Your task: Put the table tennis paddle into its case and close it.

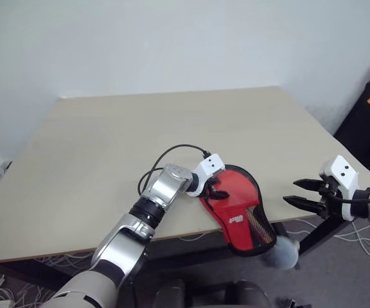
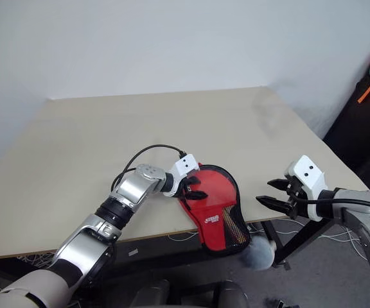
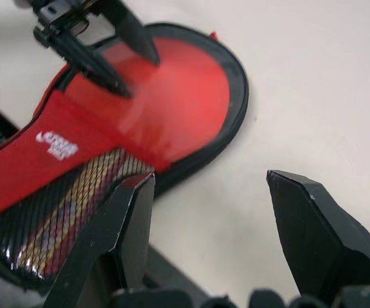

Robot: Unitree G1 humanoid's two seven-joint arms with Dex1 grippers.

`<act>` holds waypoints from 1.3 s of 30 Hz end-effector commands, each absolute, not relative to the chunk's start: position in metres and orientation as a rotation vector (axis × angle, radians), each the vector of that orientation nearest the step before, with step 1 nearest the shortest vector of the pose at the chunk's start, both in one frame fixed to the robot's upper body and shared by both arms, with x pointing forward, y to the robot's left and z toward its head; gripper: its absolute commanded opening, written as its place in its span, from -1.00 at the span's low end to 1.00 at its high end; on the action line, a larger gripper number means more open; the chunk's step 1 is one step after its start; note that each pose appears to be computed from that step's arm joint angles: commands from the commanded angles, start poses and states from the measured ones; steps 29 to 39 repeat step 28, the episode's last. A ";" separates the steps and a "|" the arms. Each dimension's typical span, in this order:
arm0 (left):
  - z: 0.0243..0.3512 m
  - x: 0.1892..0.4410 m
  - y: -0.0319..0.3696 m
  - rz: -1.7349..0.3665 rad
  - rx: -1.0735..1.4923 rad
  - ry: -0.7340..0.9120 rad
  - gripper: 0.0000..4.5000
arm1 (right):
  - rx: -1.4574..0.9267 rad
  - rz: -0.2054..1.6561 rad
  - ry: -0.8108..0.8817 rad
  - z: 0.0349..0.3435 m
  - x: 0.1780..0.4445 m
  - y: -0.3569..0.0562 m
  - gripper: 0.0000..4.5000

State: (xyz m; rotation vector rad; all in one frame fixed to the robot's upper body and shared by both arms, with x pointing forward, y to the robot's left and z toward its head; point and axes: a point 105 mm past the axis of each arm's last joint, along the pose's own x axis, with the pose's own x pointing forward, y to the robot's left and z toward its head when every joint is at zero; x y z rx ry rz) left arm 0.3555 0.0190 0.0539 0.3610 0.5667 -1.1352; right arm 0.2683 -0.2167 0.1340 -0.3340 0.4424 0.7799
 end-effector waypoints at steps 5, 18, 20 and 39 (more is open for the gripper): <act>0.083 0.369 0.049 -1.104 0.254 0.501 0.37 | -0.314 0.626 0.325 0.150 0.306 -0.218 0.34; 0.153 0.347 0.181 -1.002 0.193 0.399 0.37 | -0.266 0.675 0.281 0.161 0.348 -0.161 0.34; 0.146 0.339 0.202 -0.932 0.194 0.434 0.37 | -0.309 0.698 0.292 0.159 0.353 -0.155 0.34; 0.122 0.314 0.211 -0.872 0.176 0.494 0.37 | -0.334 0.714 0.291 0.155 0.362 -0.145 0.34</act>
